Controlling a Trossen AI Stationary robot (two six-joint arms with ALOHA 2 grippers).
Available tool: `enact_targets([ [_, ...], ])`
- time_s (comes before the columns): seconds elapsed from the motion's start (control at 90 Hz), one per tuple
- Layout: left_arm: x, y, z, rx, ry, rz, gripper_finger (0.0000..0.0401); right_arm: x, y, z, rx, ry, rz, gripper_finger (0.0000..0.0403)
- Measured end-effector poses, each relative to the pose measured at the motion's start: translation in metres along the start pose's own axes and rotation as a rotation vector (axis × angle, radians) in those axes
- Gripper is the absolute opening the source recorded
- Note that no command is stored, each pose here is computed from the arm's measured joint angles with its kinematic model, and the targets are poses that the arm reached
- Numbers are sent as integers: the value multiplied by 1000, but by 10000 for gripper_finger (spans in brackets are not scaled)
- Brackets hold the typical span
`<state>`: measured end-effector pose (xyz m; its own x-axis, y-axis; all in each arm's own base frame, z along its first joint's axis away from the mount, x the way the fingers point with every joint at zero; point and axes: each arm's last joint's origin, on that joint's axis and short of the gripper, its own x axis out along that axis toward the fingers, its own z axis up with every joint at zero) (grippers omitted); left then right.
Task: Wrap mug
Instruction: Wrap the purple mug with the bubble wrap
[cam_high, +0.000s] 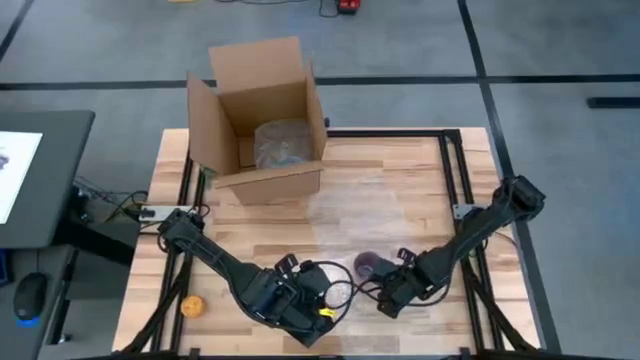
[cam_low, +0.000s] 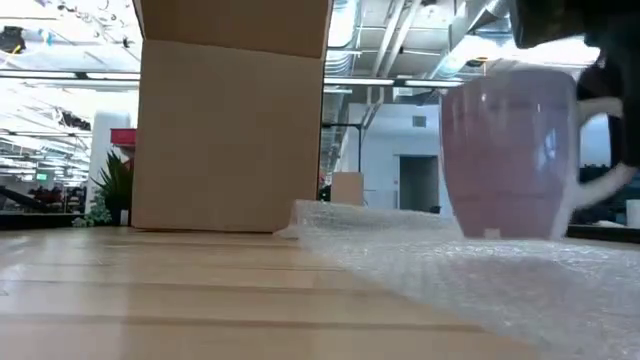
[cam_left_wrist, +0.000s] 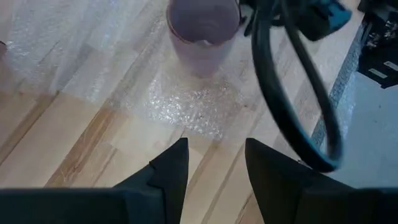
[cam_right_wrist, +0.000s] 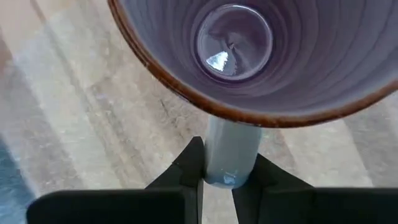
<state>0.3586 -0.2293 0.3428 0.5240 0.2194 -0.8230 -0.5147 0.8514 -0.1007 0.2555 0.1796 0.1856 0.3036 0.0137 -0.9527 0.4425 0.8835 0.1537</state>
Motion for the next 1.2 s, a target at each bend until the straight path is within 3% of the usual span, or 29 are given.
enact_targets([
  [0.156, 0, 0, 0, -1, 0, 0, 139, 9, -5, -1, 60, 0, -7, 57],
  [0.244, 0, 0, 0, 0, 1, 0, 139, 11, -9, -3, 92, 11, -54, 96],
  [0.544, 0, 0, 0, 8, 1, 2, 139, -7, -7, -1, 42, 35, -8, 225],
  [0.722, 0, 3, -1, 6, 13, 25, 139, -41, -7, -7, 38, 33, 15, 237],
  [0.889, -2, 3, -5, 2, 22, 35, 139, -76, 11, -46, -21, -47, 169, 230],
  [0.944, -3, 1, -7, 19, 24, 31, 139, -82, 25, -64, -72, -94, 250, 228],
  [1.022, -4, 0, -10, 51, 43, 18, 139, -80, 49, -91, -251, -143, 377, 226],
  [1.122, -7, -2, -14, 116, 56, 5, 139, -62, 81, -119, -509, -241, 513, 224],
  [1.2, -8, -3, -16, 166, 99, -21, 139, -45, 107, -126, -639, -336, 600, 223],
])
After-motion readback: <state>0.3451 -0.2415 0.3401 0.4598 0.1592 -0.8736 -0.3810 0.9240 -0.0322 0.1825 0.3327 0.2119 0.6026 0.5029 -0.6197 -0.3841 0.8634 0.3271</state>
